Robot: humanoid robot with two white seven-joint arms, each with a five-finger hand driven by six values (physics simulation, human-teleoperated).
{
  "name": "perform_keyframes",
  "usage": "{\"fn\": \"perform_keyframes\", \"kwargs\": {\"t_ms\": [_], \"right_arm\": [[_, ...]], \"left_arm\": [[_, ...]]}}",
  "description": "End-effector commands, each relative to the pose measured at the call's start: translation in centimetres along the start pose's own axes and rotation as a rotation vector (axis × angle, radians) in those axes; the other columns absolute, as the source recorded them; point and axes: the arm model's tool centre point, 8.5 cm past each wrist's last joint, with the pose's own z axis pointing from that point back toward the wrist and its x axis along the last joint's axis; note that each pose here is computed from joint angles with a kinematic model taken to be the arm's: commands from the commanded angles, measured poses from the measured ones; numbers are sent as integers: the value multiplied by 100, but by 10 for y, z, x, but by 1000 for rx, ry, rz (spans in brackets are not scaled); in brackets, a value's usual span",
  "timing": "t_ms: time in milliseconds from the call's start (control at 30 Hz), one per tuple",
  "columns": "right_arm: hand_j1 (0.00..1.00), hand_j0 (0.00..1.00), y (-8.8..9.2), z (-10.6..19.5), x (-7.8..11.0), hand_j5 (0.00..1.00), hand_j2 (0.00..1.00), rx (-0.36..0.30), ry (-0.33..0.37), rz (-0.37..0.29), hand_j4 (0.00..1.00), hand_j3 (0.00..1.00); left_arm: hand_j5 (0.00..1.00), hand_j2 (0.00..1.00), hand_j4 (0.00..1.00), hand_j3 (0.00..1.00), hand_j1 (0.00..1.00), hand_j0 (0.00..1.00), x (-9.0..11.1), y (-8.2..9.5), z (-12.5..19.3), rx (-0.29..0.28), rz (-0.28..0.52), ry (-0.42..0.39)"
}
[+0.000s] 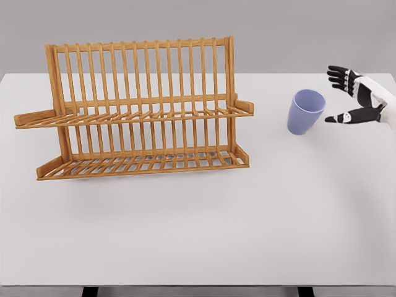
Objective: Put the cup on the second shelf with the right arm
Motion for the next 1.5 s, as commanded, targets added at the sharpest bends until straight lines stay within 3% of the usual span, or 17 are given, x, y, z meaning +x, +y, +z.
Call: {"fn": "perform_keyframes", "kwargs": {"t_ms": [0,367,500,1467], "right_arm": [[100,100,1,0,-6,100,100,-7,8,-19,100,100],[100,100,13,-6,-10,100,100,10,10,-33,100,100],[100,100,18,-8,-20,100,100,5,27,-58,100,100],[100,100,34,-24,-15,100,100,28,-8,-79,100,100]], "left_arm": [[100,100,100,100,100,100,0,0,0,-1,0,0],[100,100,100,100,100,100,0,0,0,0,0,-1],[100,100,100,100,100,100,0,0,0,0,0,0],[100,100,100,100,100,100,0,0,0,0,0,0]]}}
